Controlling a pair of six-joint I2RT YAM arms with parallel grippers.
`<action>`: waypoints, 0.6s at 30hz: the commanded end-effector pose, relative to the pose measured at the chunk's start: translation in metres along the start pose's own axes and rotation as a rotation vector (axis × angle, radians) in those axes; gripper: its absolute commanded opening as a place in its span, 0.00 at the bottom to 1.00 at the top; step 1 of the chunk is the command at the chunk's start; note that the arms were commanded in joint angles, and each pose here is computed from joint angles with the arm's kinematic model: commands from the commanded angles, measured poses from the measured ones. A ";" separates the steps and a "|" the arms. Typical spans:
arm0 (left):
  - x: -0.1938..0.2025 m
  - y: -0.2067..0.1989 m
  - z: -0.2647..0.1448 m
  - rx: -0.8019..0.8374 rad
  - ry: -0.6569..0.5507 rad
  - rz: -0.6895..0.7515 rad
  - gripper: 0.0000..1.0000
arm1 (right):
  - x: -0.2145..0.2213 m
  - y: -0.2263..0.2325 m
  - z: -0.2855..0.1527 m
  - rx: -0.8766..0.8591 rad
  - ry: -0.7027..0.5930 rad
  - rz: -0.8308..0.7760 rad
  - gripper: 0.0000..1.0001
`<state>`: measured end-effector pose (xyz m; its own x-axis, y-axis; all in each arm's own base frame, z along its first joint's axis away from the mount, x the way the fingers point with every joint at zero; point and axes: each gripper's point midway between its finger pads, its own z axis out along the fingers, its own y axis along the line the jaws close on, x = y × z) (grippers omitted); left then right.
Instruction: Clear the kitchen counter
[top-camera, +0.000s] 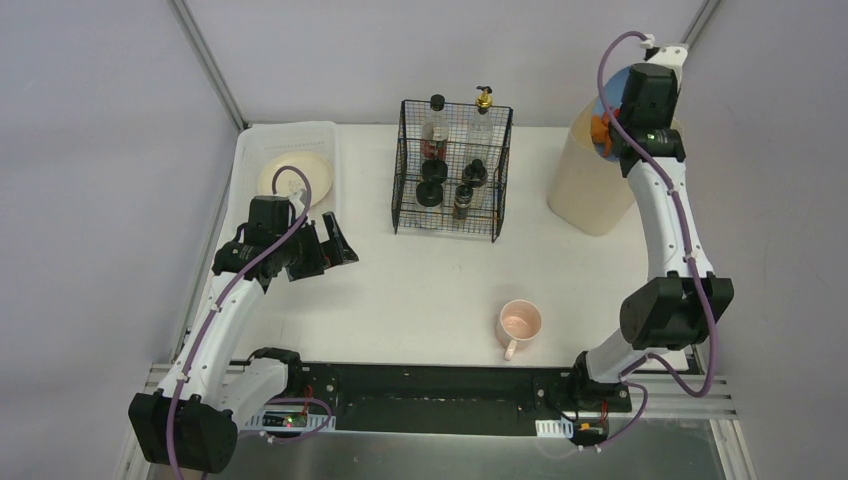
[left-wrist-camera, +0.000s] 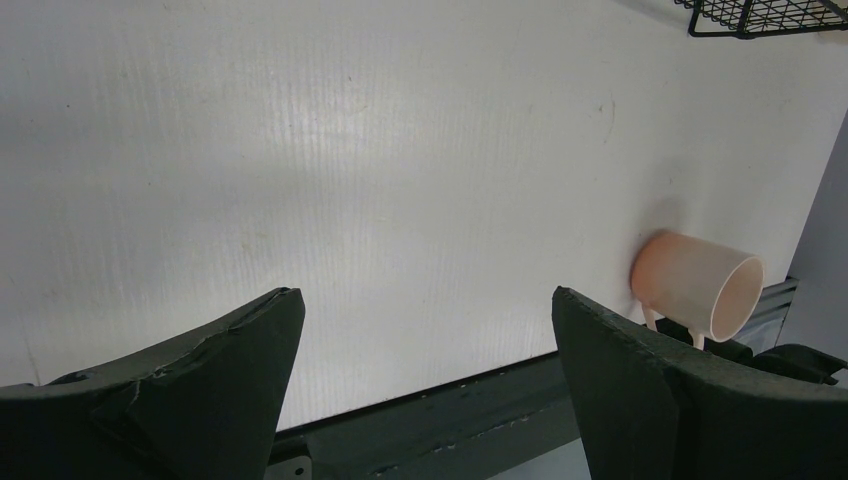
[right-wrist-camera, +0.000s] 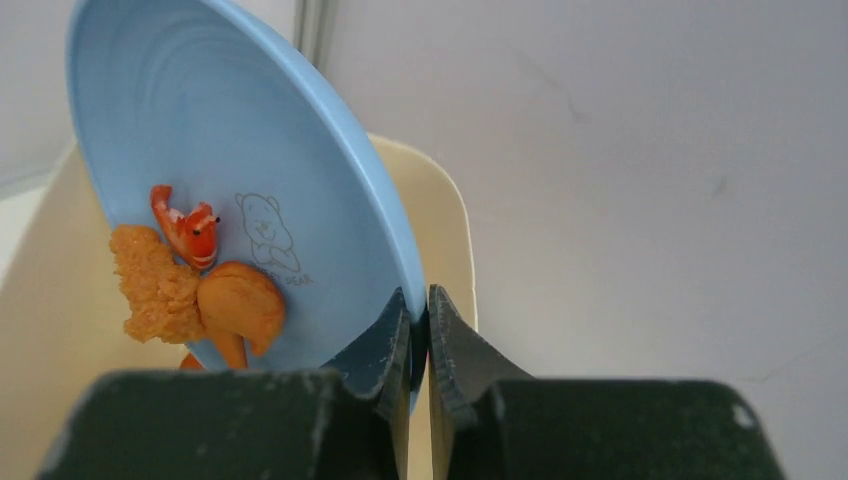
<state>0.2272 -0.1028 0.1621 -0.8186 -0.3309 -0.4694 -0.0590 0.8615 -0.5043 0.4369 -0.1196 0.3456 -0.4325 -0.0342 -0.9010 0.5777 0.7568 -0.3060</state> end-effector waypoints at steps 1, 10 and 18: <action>0.000 -0.006 0.000 0.029 -0.002 0.036 0.99 | -0.086 -0.025 -0.044 0.078 -0.320 0.048 0.00; 0.001 -0.005 0.000 0.025 -0.004 0.035 1.00 | -0.105 -0.017 -0.065 0.140 -0.440 -0.125 0.00; 0.002 -0.004 0.001 0.025 0.003 0.036 0.99 | -0.092 -0.014 -0.062 0.199 -0.470 -0.263 0.00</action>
<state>0.2269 -0.1027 0.1613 -0.8197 -0.3304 -0.4678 -0.0598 0.8618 -0.5038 0.4504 -0.0794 0.4037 -0.3480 -0.4909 -0.7987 0.5226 0.6057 -0.6000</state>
